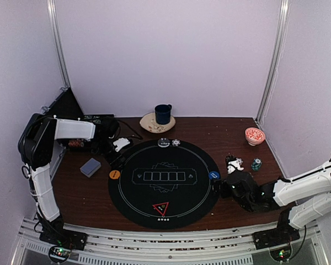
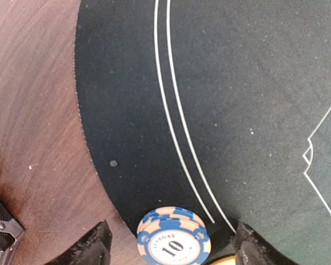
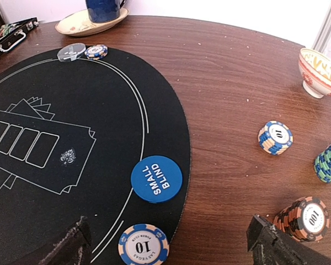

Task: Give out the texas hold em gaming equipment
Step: Move the pile of poker chips to the big blind area, then pick up the pile of poker chips from the pile of poker chips.

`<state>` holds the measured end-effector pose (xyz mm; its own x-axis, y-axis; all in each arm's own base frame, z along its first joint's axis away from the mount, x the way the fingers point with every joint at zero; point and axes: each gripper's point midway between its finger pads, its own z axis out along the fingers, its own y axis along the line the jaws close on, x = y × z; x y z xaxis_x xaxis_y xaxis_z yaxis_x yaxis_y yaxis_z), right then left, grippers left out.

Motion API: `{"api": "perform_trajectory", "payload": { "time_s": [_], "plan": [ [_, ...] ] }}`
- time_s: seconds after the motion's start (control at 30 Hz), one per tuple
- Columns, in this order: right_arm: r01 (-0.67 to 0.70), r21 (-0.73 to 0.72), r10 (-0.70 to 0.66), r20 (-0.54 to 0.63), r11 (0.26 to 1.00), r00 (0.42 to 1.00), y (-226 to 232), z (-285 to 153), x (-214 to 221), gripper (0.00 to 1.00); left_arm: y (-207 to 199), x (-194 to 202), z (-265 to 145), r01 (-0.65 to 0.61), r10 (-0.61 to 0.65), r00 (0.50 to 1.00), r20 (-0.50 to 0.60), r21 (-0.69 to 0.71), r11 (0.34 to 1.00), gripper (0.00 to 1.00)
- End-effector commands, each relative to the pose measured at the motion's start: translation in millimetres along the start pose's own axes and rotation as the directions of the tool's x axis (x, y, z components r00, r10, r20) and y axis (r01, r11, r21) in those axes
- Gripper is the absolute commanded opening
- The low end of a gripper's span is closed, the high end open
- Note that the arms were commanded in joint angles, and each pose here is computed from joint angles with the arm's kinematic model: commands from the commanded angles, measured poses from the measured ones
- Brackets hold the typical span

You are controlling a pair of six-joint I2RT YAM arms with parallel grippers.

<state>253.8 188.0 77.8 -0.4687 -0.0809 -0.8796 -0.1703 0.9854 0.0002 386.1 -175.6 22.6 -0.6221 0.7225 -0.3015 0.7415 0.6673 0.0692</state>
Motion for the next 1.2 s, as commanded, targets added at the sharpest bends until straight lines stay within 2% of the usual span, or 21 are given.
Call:
{"api": "perform_trajectory", "payload": {
  "time_s": [0.0, 0.13, 0.43, 0.57, 0.63, 0.73, 0.9, 1.03, 1.17],
  "plan": [
    [-0.034, 0.055, 0.032, 0.040, 0.998, 0.999, -10.4, -4.5, -9.5, 1.00, 8.9, -27.1, -30.4, -0.007, 0.009, 0.996, 0.091, -0.022, 1.000, 0.83],
    [-0.064, 0.073, 0.059, 0.068, 0.995, 0.996, -18.0, -10.8, -17.1, 1.00, 17.6, -53.9, -55.1, -0.012, 0.021, 0.985, 0.173, -0.050, 0.999, 0.90],
    [-0.142, 0.109, 0.129, 0.120, 0.984, 0.984, -36.4, -30.3, -40.1, 1.00, 24.3, -86.0, -106.0, -0.024, 0.054, 0.947, 0.317, -0.099, 0.995, 0.92],
    [-0.133, 0.180, 0.104, 0.161, 0.975, 0.981, -46.4, -44.2, -71.3, 1.00, 23.2, -90.7, -120.2, -0.023, 0.065, 0.925, 0.373, -0.116, 0.993, 0.93],
    [-0.129, 0.241, 0.087, 0.179, 0.962, 0.980, -56.2, -50.7, -83.7, 1.00, 20.1, -93.0, -127.2, -0.021, 0.067, 0.910, 0.409, -0.114, 0.993, 0.96],
    [-0.180, 0.285, 0.129, 0.187, 0.942, 0.974, -68.2, -55.0, -97.8, 1.00, 17.1, -94.3, -134.2, -0.010, 0.062, 0.888, 0.456, -0.115, 0.993, 0.98],
    [-0.305, 0.331, 0.272, 0.143, 0.893, 0.952, -96.0, -45.7, -101.9, 1.00, 13.4, -89.5, -148.8, 0.007, 0.077, 0.839, 0.539, -0.153, 0.988, 0.98],
    [-0.317, 0.455, 0.307, 0.098, 0.832, 0.947, -136.3, -28.9, -88.2, 1.00, -1.4, -82.6, -164.0, -0.012, 0.096, 0.787, 0.610, -0.140, 0.990, 0.98],
    [-0.341, 0.505, 0.363, 0.058, 0.793, 0.930, -163.6, -10.6, -77.4, 1.00, -16.3, -75.1, -178.1, -0.043, 0.125, 0.726, 0.676, -0.137, 0.990, 0.98]
  ]
}}
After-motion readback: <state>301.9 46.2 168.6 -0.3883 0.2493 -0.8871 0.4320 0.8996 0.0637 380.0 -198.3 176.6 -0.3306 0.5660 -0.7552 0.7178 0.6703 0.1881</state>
